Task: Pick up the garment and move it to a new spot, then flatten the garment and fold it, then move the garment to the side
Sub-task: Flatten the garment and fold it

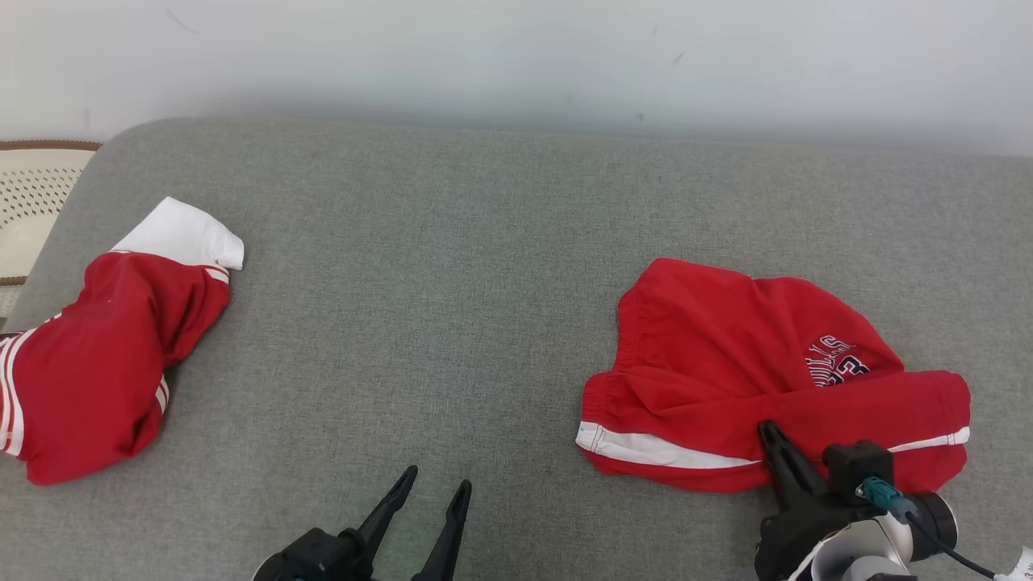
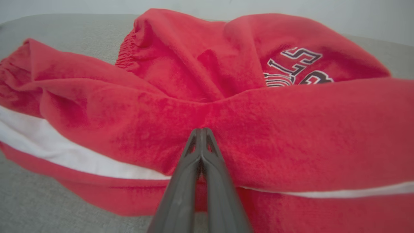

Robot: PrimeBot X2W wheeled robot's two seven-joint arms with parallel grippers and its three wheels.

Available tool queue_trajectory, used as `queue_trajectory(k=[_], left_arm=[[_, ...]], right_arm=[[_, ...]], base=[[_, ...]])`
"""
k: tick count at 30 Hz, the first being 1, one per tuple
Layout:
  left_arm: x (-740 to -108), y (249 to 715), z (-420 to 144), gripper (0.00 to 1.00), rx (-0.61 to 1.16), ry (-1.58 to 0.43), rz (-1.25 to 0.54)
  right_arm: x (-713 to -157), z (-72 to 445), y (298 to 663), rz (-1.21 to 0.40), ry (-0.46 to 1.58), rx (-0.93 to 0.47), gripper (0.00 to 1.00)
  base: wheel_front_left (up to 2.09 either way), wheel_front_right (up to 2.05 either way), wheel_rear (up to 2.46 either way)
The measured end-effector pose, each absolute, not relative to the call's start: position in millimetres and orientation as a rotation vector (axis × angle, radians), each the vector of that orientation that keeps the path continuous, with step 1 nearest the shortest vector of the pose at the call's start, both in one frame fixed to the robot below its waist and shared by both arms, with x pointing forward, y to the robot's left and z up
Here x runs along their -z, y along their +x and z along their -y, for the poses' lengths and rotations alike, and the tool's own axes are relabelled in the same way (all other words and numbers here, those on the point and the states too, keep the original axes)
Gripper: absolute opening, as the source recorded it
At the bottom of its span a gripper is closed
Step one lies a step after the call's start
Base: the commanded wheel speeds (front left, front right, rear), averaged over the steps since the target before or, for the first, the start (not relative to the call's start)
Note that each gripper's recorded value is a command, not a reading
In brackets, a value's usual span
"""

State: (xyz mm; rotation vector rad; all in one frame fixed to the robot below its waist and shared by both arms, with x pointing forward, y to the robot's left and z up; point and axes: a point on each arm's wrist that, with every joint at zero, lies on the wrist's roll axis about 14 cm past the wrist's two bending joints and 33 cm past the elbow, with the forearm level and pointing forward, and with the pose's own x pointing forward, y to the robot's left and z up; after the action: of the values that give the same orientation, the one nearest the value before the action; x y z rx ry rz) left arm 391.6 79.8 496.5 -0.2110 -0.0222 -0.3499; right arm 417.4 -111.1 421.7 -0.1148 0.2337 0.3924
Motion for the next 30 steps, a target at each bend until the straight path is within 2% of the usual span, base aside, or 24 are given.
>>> queue_trajectory(k=[13,17,18,19,20,26,30], left_arm=[[-491,393,-78,1.0,0.354,-0.215,0.006],[-491,392,-78,1.0,0.354,-0.218,0.004],[-491,392,-78,1.0,0.352,-0.218,0.004],[-491,391,-79,1.0,0.35,-0.219,0.006],[-492,391,-80,1.0,0.347,-0.219,0.008],[-497,387,-85,1.0,0.331,-0.223,0.023],[-506,388,-79,1.0,0.351,-0.229,0.05]], right_arm=[[-449,119,442,-0.13,-0.098,-0.364,0.0],[-459,100,444,-0.101,-0.067,-0.413,0.0],[-461,91,442,-0.094,-0.055,-0.436,0.45],[-463,84,440,-0.087,-0.046,-0.457,0.69],[-465,80,438,-0.081,-0.038,-0.472,0.99],[-472,59,414,-0.06,-0.017,-0.568,1.0],[-474,66,405,-0.054,-0.009,-0.56,1.0]], base=[[0.0,0.0,0.0],[0.0,0.0,0.0],[0.0,0.0,0.0],[0.0,0.0,0.0],[0.0,0.0,0.0],[0.0,0.0,0.0],[0.0,0.0,0.0]])
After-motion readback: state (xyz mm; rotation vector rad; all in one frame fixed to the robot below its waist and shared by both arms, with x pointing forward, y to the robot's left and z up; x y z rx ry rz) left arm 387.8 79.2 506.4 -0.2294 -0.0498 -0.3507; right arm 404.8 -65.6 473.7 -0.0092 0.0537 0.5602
